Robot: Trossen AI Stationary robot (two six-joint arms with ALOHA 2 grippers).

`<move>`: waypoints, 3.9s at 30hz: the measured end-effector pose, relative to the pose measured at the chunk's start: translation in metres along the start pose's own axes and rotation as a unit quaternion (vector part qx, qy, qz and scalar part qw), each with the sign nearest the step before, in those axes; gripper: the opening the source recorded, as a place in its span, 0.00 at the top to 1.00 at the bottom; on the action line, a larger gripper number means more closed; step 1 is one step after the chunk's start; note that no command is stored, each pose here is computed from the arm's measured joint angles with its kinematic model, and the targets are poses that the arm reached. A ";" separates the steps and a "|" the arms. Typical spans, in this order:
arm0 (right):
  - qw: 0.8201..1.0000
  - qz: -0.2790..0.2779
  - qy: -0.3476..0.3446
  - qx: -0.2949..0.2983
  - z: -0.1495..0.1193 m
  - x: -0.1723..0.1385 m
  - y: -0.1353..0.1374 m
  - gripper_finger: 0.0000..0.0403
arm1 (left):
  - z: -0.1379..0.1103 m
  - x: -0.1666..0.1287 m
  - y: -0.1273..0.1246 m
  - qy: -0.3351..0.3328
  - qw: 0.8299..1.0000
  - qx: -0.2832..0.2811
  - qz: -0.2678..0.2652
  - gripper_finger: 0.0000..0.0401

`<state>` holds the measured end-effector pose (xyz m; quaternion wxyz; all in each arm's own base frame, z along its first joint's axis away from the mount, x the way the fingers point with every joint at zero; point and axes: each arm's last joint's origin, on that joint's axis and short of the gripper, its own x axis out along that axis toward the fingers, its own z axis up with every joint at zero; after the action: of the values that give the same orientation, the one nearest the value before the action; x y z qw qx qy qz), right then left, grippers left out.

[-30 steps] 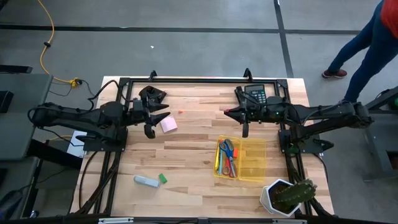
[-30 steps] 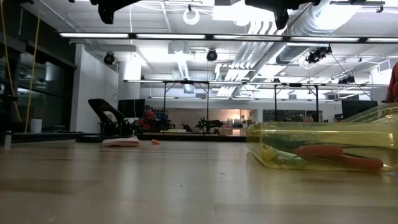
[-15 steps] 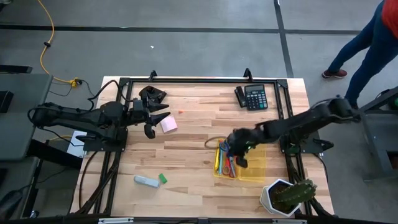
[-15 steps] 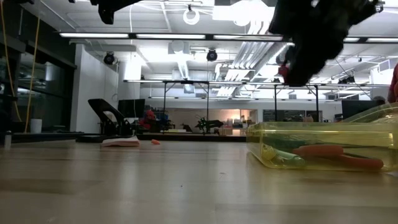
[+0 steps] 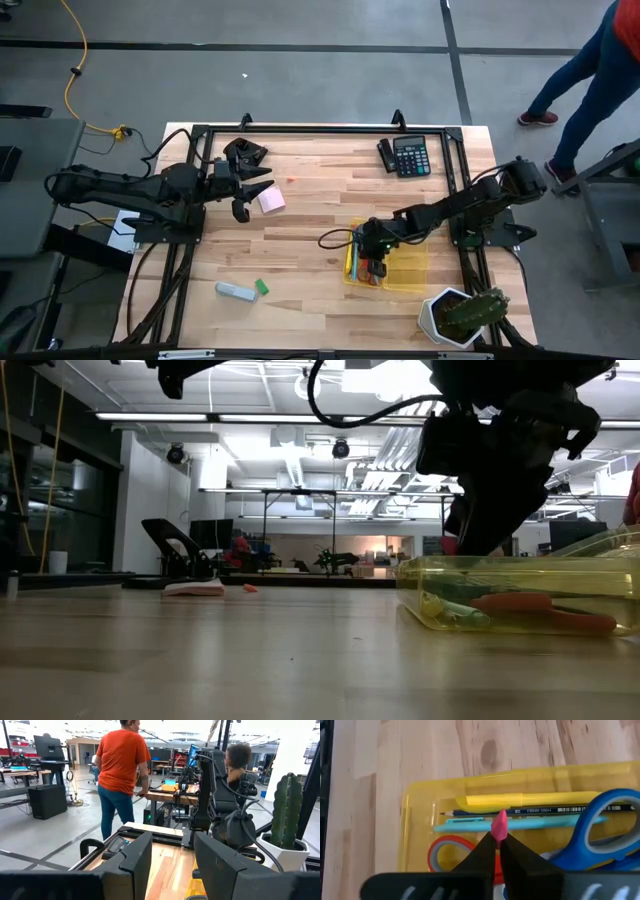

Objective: Pack school essentials
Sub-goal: Put the pink eraser into the supply box, then put the small orange eraser into the supply box

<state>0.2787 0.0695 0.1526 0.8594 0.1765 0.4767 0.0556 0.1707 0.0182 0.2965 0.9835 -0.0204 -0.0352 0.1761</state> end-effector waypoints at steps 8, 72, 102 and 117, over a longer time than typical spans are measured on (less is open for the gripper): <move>1.000 0.017 0.001 -0.001 0.001 -0.002 0.002 0.69 | -0.001 0.000 0.000 0.004 1.000 0.003 0.000 0.66; 0.855 -0.121 -0.480 -0.154 0.078 -0.177 -0.001 0.54 | -0.092 0.156 0.126 0.626 0.778 0.014 0.052 0.66; 0.860 -0.115 -0.487 -0.104 0.078 -0.177 -0.002 0.54 | -0.167 0.175 0.144 0.698 0.715 0.029 0.006 0.67; 0.860 -0.115 -0.486 -0.104 0.078 -0.177 -0.002 0.54 | -0.161 0.175 0.144 0.690 0.722 0.051 -0.004 0.98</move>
<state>0.2488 0.0017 0.3312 0.9956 0.0340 0.0063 -0.0874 0.2970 0.2091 0.1398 0.7364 -0.0859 0.6618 0.1112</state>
